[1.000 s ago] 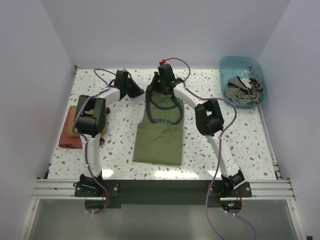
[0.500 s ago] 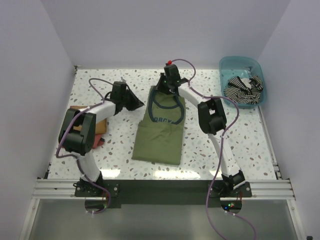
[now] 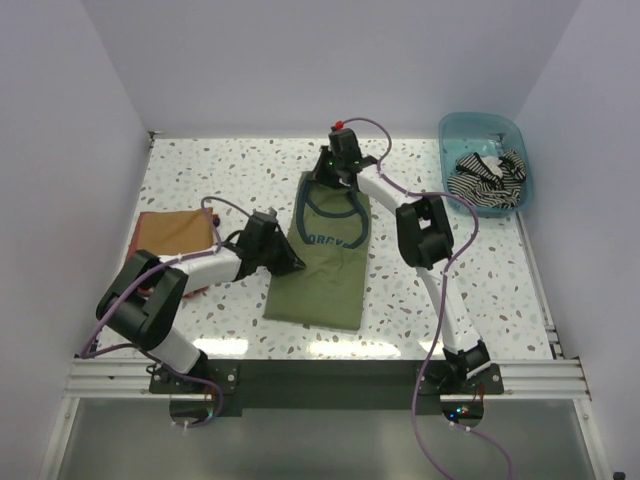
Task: Fold and stack the tank tops
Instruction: Fold the tank top
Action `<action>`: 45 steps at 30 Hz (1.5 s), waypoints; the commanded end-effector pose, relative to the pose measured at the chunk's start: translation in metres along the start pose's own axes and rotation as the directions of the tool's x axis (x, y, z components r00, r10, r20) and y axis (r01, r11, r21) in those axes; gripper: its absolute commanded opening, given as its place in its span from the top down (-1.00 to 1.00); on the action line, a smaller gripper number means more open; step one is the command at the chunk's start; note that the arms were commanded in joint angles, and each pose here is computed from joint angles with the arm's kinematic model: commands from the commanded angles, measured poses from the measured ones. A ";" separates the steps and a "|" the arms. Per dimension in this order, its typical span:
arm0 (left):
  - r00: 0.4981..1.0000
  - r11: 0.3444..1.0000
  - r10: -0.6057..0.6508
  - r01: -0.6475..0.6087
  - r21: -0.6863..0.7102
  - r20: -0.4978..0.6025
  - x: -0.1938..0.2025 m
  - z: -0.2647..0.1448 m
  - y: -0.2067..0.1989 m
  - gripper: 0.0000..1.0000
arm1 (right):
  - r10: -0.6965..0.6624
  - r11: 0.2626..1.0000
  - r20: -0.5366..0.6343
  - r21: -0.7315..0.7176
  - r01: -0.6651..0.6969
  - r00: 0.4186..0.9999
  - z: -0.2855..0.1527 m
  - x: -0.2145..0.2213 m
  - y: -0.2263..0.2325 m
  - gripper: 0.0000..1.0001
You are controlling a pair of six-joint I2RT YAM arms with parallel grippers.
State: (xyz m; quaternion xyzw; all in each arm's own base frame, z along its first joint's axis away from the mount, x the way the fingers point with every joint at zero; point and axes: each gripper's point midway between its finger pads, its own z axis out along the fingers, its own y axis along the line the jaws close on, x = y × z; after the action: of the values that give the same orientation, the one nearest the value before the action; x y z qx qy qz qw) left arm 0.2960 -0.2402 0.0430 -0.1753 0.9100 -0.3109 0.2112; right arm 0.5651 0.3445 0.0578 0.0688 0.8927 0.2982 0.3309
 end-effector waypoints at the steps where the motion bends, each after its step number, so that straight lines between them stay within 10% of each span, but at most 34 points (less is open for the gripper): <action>1: 0.998 0.999 -0.046 0.046 -0.007 0.040 0.005 -0.001 0.007 0.81 | -0.012 0.999 0.052 -0.040 0.014 0.999 -0.012 -0.028 0.009 1.00; 33: 0.994 0.994 -0.108 0.108 -0.022 -0.004 0.034 0.017 0.011 0.84 | -0.015 0.999 -0.024 0.050 0.016 1.000 0.038 -0.010 -0.057 1.00; 45: 0.998 0.998 -0.053 0.055 -0.027 0.039 0.019 0.019 -0.001 0.77 | -0.084 0.996 0.170 -0.001 0.086 0.982 -0.027 -0.101 -0.012 0.32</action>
State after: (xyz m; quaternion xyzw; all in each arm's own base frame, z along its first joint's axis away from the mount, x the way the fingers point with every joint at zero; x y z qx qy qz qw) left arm 0.2800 -0.2595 0.0196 -0.2196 0.9030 -0.3134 0.1951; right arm 0.6069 0.3155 0.0386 0.0566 0.8915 0.2830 0.3491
